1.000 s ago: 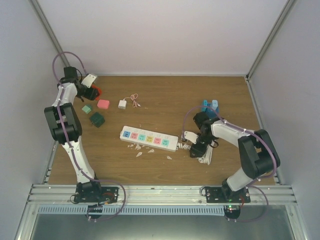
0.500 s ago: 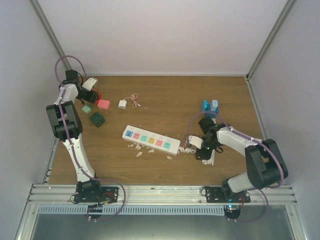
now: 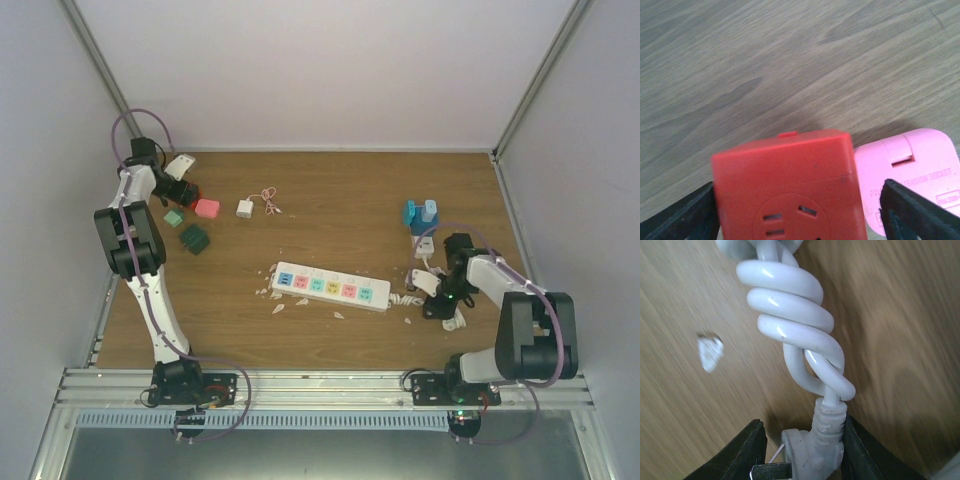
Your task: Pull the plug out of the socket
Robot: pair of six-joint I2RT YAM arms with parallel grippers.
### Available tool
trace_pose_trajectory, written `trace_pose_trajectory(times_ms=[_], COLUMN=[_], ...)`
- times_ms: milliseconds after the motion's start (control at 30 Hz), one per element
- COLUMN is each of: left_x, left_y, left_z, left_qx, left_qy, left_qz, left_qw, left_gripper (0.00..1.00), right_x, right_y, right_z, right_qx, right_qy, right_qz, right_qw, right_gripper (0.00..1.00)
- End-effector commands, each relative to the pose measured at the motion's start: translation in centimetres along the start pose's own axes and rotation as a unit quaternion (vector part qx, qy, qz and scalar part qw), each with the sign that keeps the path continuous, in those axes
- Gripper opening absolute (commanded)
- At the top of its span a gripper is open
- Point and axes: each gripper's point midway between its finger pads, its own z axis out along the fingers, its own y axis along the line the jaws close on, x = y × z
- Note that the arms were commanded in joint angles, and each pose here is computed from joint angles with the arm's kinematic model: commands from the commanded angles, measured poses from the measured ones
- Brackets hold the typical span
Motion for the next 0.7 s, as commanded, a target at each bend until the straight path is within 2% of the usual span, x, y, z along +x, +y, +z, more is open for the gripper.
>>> trace_pose_trajectory(times_ms=[0, 67, 267, 367, 533, 667], left_x=[-2.1, -2.9, -4.8, -5.4, -6.2, -7.4], left_y=[-0.3, -0.6, -1.6, -2.5, -4.6, -5.8], left_z=[-2.7, -3.9, -7.4, -8.6, -10.4, -12.2], left_qx=[0.009, 0.010, 0.005, 0.006, 0.023, 0.027], left_qy=[-0.034, -0.047, -0.077, -0.085, -0.103, -0.128], left_qz=[0.023, 0.028, 0.048, 0.056, 0.069, 0.072], left_qw=[0.999, 0.998, 0.996, 0.995, 0.992, 0.989], left_gripper=[0.91, 0.99, 0.99, 0.99, 0.99, 0.99], right_x=[8.4, 9.5, 12.3, 12.8, 8.1, 5.4], right_y=[-1.0, -1.5, -3.6, -4.4, -4.6, -4.8], right_z=[0.8, 0.5, -0.2, -0.8, -4.2, -7.0], right_qx=[0.012, 0.013, 0.039, 0.046, 0.037, 0.057], right_qy=[0.141, 0.140, 0.145, 0.133, 0.013, -0.053], right_qz=[-0.002, 0.007, 0.015, 0.022, 0.032, 0.029], right_qw=[0.990, 0.990, 0.988, 0.990, 0.999, 0.997], right_gripper=[0.36, 0.36, 0.38, 0.47, 0.72, 0.76])
